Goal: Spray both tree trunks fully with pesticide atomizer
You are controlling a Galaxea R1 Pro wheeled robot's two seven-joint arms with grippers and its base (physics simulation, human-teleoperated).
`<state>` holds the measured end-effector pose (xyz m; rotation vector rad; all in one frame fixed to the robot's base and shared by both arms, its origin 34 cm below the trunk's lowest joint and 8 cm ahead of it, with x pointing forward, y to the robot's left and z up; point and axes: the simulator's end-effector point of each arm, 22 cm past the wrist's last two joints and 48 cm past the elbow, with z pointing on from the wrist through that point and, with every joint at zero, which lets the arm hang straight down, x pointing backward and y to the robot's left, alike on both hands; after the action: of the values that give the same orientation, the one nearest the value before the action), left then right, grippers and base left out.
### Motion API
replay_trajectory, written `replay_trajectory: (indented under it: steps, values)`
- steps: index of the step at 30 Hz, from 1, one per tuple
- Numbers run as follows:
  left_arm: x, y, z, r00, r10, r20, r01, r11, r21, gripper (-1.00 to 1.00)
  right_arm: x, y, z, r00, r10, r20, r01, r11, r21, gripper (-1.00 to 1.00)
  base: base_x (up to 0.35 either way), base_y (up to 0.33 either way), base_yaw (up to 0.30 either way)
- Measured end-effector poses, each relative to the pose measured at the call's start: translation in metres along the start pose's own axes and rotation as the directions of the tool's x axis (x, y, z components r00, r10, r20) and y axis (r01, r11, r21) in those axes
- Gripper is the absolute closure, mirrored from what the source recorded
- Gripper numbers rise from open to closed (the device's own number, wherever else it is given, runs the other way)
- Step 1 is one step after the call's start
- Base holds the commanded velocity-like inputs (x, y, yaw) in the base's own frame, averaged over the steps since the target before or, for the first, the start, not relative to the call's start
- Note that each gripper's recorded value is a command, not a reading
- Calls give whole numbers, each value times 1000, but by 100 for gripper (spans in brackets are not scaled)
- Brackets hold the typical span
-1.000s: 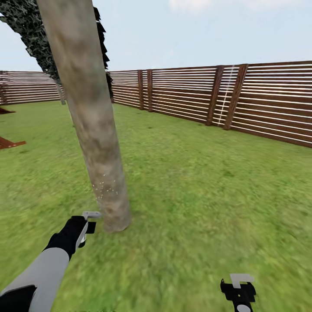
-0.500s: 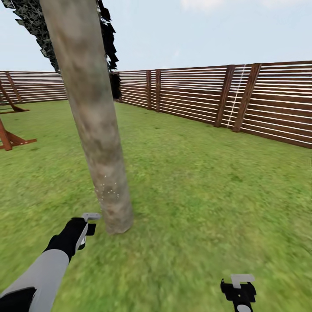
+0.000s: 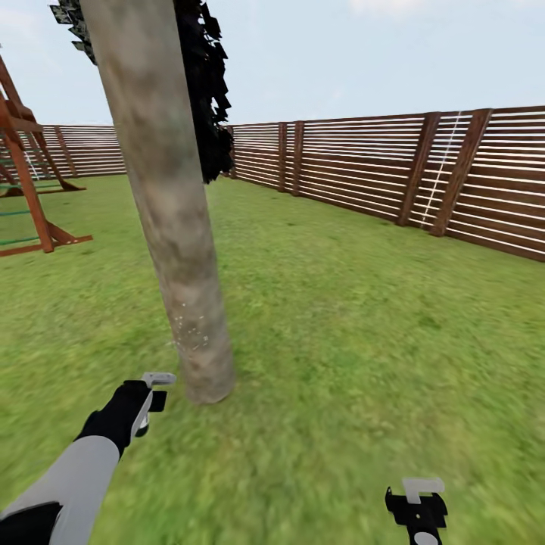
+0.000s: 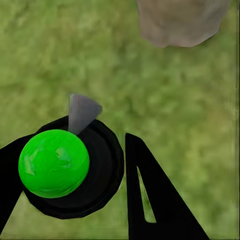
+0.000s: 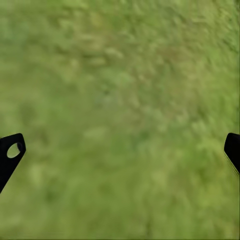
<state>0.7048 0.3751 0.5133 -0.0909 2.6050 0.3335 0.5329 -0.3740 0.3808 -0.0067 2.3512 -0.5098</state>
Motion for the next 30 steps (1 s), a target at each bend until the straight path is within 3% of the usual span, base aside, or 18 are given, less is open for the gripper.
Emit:
replay_trajectory:
  steps: [8,12,22,26,30]
  values:
    - [17,-2,5,1000,-3,-31,3,1000,6,100,3,-3,0,1000,-3,-3,3,1000,3,-100,237,-190,7]
    - [26,6,9,997,-67,-28,67,998,3,100,3,-1,-1,1000,-3,-4,3,1000,1,-100,150,-115,0]
    - [25,4,9,997,-78,-17,79,997,9,100,3,0,-1,1000,-2,-5,2,1000,-1,-100,6,-16,211]
    - [25,-15,8,997,-75,-18,75,997,34,100,4,0,-1,1000,-2,-5,2,1000,0,-100,0,-236,193]
    - [24,-19,7,997,-70,-16,70,997,37,100,4,-1,-1,1000,-3,-6,3,1000,0,-100,0,-269,23]
